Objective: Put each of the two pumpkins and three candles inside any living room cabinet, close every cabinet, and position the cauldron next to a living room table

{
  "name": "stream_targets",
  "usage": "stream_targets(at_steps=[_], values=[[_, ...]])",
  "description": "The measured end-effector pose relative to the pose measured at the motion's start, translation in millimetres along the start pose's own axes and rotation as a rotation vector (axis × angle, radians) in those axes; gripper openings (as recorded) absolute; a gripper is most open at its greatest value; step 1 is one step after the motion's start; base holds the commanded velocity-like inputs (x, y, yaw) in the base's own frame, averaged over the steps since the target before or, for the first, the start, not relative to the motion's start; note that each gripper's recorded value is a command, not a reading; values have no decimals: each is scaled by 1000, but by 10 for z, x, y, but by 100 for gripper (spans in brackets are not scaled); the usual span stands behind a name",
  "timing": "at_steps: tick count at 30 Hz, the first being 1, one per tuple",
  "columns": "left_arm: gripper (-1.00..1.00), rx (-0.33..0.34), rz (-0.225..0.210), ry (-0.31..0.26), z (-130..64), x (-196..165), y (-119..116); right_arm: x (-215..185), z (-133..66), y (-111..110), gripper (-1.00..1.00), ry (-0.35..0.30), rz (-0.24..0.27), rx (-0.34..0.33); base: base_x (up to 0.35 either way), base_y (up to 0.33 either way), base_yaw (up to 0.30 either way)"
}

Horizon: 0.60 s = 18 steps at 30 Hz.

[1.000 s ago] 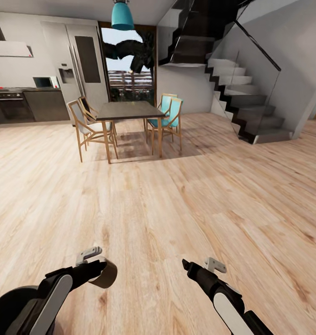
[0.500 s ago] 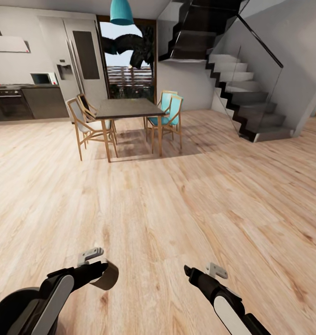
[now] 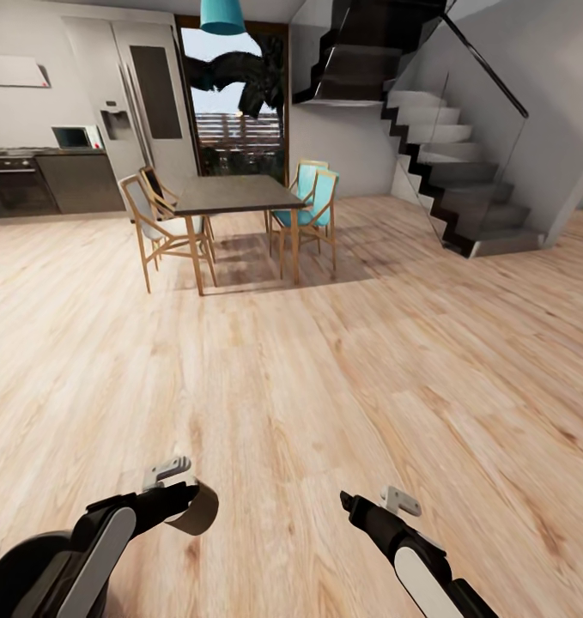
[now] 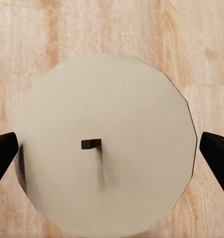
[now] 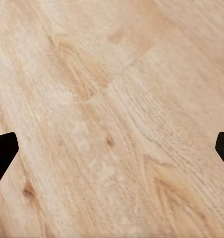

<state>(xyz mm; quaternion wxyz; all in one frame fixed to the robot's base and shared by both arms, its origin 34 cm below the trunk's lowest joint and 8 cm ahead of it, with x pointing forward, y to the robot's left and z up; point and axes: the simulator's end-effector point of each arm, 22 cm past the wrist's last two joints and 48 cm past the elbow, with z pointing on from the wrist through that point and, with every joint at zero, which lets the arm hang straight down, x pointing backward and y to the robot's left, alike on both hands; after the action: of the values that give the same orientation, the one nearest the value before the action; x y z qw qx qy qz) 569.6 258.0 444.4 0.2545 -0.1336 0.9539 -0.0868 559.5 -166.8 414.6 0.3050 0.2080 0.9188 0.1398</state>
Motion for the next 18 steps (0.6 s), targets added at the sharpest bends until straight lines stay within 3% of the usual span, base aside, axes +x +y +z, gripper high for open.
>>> stream_targets(at_steps=[10, 14, 18], values=[[-100, 0, 4, 5, 8, 21, -12, 138, 64, -175, 100, 30, 0, 40, 305, -6, 0], [-100, 2, 6, 6, 9, 25, -22, 148, 68, -182, 100, 32, 0, 42, 314, -119, -23], [-100, 6, 14, 10, 13, 44, -52, 152, 68, -177, 100, 33, 0, 42, 297, -189, -186]])
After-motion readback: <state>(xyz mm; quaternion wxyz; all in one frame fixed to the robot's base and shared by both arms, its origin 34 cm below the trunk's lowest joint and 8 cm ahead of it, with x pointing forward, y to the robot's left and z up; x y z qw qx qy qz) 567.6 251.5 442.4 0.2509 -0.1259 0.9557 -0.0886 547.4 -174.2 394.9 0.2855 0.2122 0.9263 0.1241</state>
